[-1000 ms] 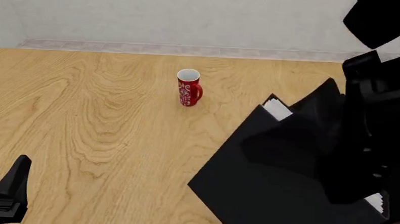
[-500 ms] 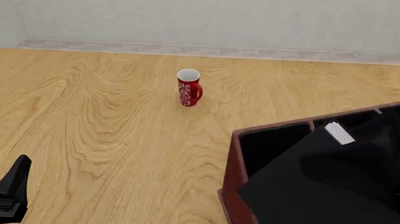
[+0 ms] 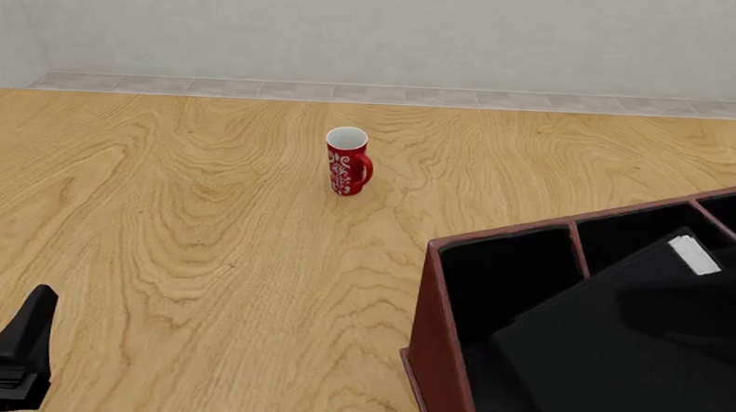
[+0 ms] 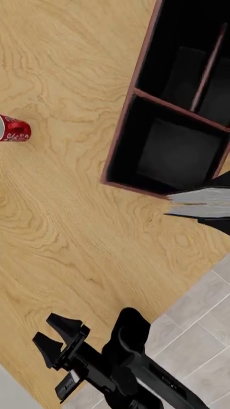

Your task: Pick up the book and place it in the left compartment of the caddy.

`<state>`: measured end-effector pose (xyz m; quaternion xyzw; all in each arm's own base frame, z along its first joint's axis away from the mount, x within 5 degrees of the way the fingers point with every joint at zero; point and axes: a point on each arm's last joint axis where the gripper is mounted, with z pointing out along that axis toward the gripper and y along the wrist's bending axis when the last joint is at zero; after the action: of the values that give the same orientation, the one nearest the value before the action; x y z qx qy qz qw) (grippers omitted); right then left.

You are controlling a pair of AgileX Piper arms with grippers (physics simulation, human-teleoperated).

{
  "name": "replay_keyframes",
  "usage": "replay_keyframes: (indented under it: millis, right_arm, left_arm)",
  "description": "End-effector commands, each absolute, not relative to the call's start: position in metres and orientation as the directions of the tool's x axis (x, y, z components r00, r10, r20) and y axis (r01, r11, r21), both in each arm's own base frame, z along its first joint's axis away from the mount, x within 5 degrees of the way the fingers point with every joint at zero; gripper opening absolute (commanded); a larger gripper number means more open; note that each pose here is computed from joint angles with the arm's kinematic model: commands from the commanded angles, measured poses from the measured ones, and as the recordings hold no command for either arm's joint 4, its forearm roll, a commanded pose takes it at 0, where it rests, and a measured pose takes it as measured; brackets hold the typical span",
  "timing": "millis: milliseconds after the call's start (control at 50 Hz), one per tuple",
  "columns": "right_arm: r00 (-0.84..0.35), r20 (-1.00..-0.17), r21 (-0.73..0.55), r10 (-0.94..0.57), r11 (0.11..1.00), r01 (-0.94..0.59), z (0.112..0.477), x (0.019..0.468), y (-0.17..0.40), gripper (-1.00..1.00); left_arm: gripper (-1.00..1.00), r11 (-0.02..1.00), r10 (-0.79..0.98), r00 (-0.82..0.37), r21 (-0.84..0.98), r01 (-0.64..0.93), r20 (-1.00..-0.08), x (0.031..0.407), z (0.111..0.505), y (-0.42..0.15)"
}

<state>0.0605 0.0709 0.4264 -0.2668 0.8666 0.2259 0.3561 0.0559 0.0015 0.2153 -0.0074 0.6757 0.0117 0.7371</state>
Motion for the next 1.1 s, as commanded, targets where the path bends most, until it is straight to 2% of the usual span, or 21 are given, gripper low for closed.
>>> replay_keyframes:
  millis: [20, 1100]
  right_arm:
    - [-0.617, -0.745, 0.207, -0.254, 0.791, -0.576, 0.424, 0.059, 0.061, -1.0]
    - [-0.656, -0.721, 0.169, -0.225, 0.86, -0.481, 0.415, 0.075, 0.059, -1.0]
  left_arm:
    - [1.0, 1.0, 0.007, 0.087, 0.005, -0.027, -0.996, 0.056, 0.215, 0.002]
    - [1.0, 1.0, 0.007, 0.087, 0.005, -0.027, -0.996, 0.056, 0.215, 0.001]
